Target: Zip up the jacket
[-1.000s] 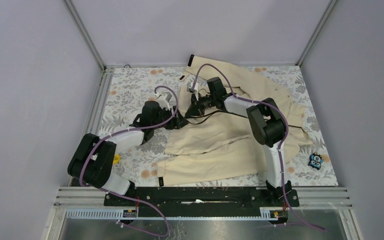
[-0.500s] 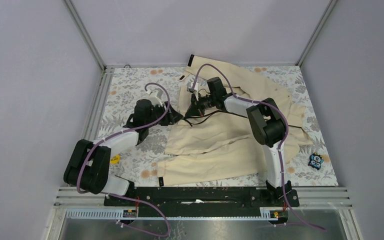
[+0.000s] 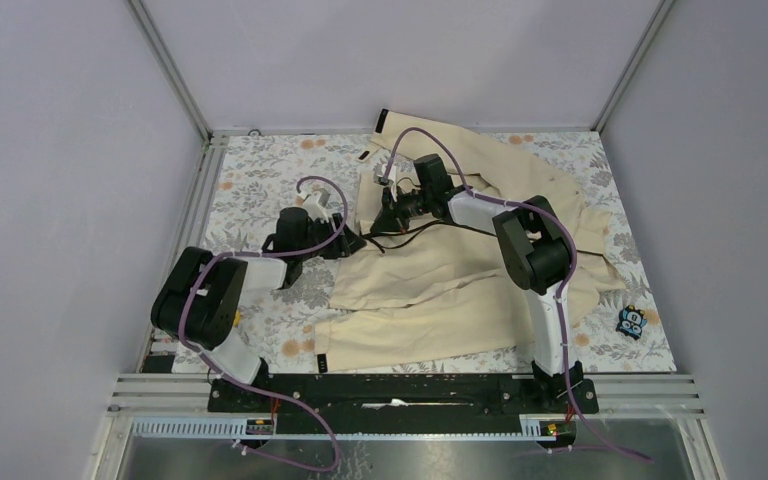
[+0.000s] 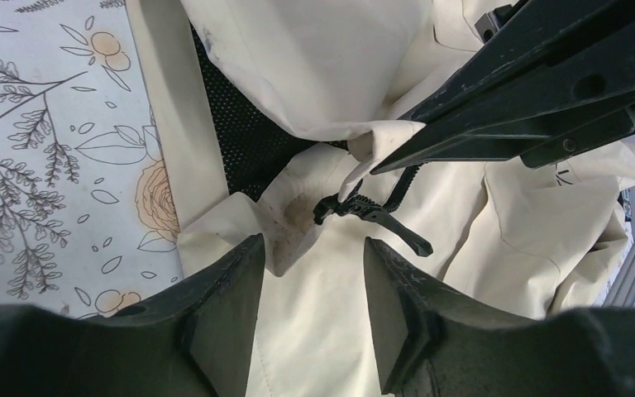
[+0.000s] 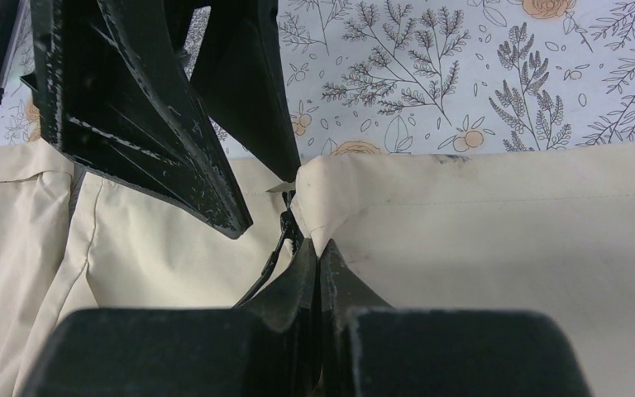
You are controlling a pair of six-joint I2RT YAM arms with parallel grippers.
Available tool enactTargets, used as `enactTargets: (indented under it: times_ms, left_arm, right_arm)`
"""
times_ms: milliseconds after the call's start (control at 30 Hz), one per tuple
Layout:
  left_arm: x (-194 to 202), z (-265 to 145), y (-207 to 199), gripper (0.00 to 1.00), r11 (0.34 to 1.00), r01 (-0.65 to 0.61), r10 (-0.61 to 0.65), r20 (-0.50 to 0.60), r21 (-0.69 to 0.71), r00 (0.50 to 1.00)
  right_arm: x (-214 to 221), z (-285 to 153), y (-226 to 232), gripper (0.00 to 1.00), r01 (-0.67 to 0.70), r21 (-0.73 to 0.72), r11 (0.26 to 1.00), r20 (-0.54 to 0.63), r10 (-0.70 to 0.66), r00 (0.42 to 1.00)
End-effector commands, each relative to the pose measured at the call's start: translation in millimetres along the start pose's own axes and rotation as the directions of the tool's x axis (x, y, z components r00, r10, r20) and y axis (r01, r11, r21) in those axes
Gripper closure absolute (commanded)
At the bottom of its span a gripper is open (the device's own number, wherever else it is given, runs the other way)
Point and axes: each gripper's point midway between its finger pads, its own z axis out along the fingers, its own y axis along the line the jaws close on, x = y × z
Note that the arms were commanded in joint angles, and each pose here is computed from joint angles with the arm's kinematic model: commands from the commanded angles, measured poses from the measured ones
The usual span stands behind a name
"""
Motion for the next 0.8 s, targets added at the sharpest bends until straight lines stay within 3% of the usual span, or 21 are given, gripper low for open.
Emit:
enactTargets:
  times_ms: [0,100,467,767]
  left_arm:
    - [-15.4,5.3,-12.5,0.5,0.995,-0.059,0.054,0.071,0.082,0.996]
    - [-8.3,6.5,-8.2,0.52,0.995,-0.061,0.056,0.062,0.081,0.996]
    - [-1.1,9.3,-10.2,0.88,0.989,-0.077,0.068,0.071,0.13,0.995]
    - [-5.9,11.3,-25.4,1.0,0.967,-0.162,0.137,0.135,0.197,0.981]
  right_arm:
    - [-28.7,-1.2,8.8,1.0,0.061,-0.031,0.998,0.046,-0.059,0.997]
    - [-28.6,-1.5,8.5,1.0,0.06,-0.03,0.998,0.046,-0.059,0.997]
    - [-28.2,-0.7,10.9,1.0,0.058,-0.045,0.997,0.05,-0.055,0.997]
    - [-29.7,0.1,15.0,1.0,0.06,-0.071,0.996,0.059,-0.056,0.997]
